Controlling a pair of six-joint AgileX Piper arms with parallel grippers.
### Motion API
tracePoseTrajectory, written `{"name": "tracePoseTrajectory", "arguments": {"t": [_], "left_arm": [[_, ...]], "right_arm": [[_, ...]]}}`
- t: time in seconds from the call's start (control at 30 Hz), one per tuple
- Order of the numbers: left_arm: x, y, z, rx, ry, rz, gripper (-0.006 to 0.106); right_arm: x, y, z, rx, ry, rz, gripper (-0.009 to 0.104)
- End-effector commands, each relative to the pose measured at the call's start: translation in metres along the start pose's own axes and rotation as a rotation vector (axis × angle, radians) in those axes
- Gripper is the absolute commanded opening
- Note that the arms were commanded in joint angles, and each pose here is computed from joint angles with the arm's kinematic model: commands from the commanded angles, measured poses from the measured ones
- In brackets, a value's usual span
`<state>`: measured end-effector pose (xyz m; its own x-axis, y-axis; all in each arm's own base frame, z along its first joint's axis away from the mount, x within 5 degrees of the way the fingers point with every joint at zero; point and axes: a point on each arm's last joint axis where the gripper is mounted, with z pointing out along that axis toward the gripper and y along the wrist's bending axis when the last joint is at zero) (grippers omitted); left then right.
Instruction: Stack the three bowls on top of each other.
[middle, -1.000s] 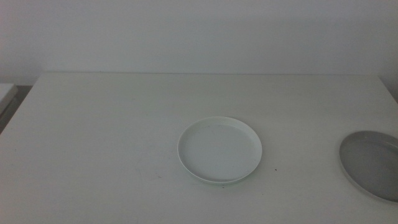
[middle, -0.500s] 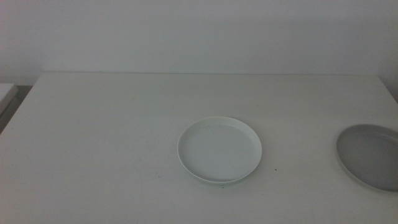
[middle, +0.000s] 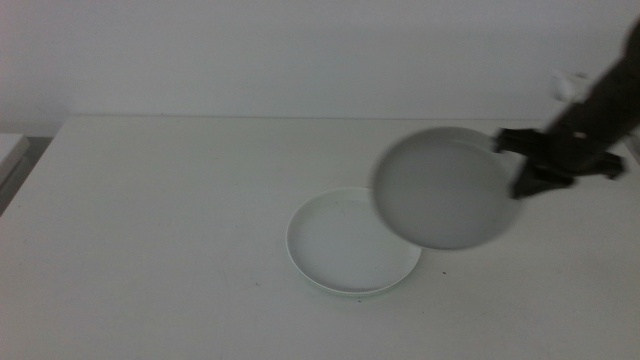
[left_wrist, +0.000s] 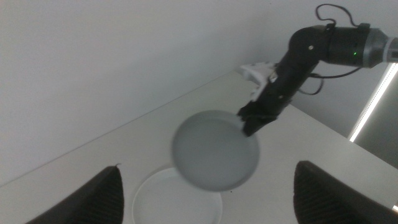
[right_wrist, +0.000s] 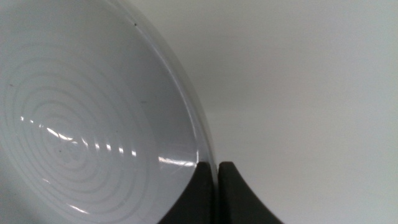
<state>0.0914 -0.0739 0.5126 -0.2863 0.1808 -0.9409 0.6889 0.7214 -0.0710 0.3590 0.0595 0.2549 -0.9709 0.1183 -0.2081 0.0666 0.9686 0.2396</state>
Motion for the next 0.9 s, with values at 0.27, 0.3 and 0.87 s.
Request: {"name": "tracePoseTrajectory", "arguments": {"t": [0.27,0.3,0.87], "left_arm": [[0.000,0.000,0.000,-0.002,-0.012,-0.005,0.094],[0.000,0.000,0.000,-0.002,-0.012,-0.005,0.094],[-0.001,0.000,0.000,-0.003,-0.016,-0.005,0.094]], "right_arm": [[0.010,0.081,0.042,-0.138,0.002,-0.054,-0.002],[0.011,0.086,0.049,-0.146,0.012,-0.055,-0.002],[0.012,0.087,0.085,-0.114,0.051,-0.060,0.005]]}}
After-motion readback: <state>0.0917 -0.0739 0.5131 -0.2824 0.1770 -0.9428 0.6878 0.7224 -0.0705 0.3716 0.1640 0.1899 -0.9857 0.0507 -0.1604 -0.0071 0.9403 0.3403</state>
